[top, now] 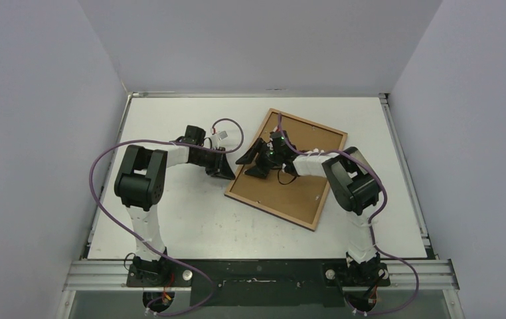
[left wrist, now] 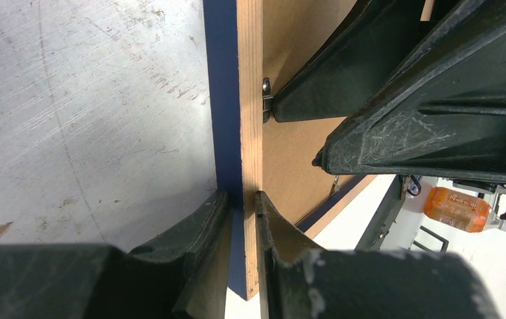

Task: Put the photo into the frame
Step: Install the photo frame at the center of the board.

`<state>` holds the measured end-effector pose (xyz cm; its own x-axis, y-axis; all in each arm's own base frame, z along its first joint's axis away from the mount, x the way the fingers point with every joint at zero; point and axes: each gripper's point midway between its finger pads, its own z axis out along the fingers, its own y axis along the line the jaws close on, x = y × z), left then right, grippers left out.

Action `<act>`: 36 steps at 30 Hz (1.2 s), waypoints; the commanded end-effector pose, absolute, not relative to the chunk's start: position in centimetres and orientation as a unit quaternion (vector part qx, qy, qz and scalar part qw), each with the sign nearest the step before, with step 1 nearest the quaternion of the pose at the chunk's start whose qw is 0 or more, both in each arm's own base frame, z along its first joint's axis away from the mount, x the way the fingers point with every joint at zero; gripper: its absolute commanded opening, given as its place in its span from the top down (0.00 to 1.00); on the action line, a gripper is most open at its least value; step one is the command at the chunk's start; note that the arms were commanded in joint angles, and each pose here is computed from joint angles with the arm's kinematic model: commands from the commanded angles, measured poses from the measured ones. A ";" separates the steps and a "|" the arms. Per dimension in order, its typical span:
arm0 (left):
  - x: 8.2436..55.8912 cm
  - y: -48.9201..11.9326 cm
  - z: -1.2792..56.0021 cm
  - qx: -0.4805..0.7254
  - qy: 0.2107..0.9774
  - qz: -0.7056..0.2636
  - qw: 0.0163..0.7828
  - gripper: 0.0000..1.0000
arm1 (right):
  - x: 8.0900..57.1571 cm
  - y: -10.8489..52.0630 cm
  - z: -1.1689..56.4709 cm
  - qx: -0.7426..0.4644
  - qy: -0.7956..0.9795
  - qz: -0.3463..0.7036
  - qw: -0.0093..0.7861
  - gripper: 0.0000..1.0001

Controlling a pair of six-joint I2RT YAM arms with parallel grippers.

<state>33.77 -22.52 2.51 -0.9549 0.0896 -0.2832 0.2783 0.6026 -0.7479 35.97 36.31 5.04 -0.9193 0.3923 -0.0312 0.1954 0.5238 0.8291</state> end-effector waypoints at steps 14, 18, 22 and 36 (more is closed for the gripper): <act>34.2 -23.7 4.7 0.128 0.875 -0.445 0.140 0.83 | 33.8 36.5 5.6 0.164 0.874 0.443 0.110 0.43; 34.2 -23.8 4.8 0.128 0.875 -0.445 0.140 0.83 | 34.1 36.3 5.3 0.159 0.879 0.433 0.117 0.43; 34.1 -23.7 4.8 0.126 0.876 -0.445 0.139 0.83 | 34.7 35.9 4.9 0.160 0.882 0.425 0.125 0.43; 34.1 -23.7 4.5 0.123 0.876 -0.445 0.136 0.83 | 35.9 35.0 5.9 0.139 0.892 0.400 0.159 0.43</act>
